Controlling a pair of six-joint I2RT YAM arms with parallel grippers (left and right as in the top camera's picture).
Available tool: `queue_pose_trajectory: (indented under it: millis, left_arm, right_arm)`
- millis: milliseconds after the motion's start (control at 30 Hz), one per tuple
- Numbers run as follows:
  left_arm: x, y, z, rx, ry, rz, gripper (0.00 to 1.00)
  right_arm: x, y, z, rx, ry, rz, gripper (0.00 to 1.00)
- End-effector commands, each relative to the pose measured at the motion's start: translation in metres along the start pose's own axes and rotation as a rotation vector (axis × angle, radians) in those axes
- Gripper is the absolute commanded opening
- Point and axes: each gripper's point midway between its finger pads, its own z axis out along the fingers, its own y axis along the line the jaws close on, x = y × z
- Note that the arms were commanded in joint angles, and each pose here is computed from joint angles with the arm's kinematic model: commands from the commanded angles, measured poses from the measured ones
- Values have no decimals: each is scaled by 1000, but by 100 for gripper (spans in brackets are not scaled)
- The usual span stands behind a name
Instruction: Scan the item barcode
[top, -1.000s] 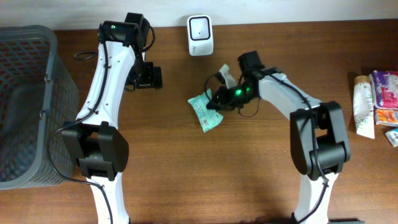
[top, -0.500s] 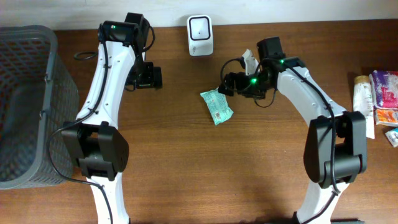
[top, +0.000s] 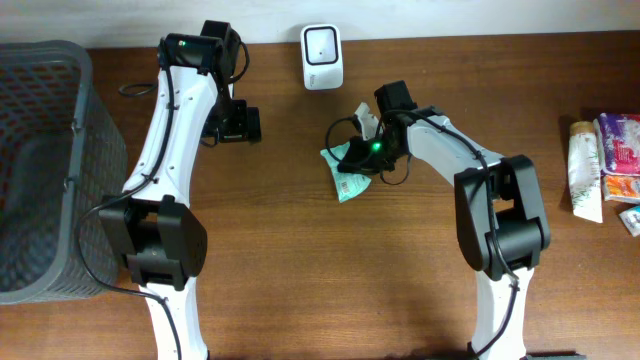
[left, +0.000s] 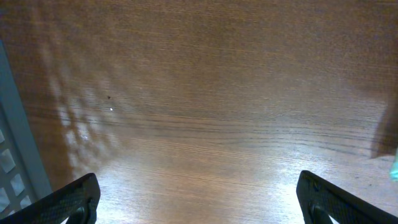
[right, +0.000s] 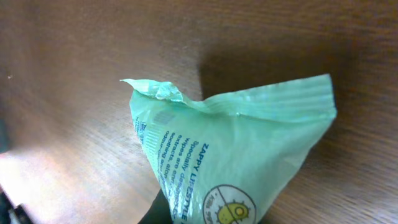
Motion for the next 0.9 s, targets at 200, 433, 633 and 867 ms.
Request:
queue_pose_trajectory:
  millis: [200,433,633,867]
  left_arm:
    - [0,4,-2,-7,-4,-19,99]
    - [0,4,-2,-7,-4,-19,99]
    - [0,4,-2,-7,-4,-19,99]
    - [0,4,-2,-7,-4,-19,99]
  right_arm:
    - [-57,104,-109,-428,-217,-264,4]
    - [-99,167,-196,-451,-509,-364,4]
    - [-98,166,-186,-477,-438,-85,4]
    - [-88,149,-153,-317,-398,65,4]
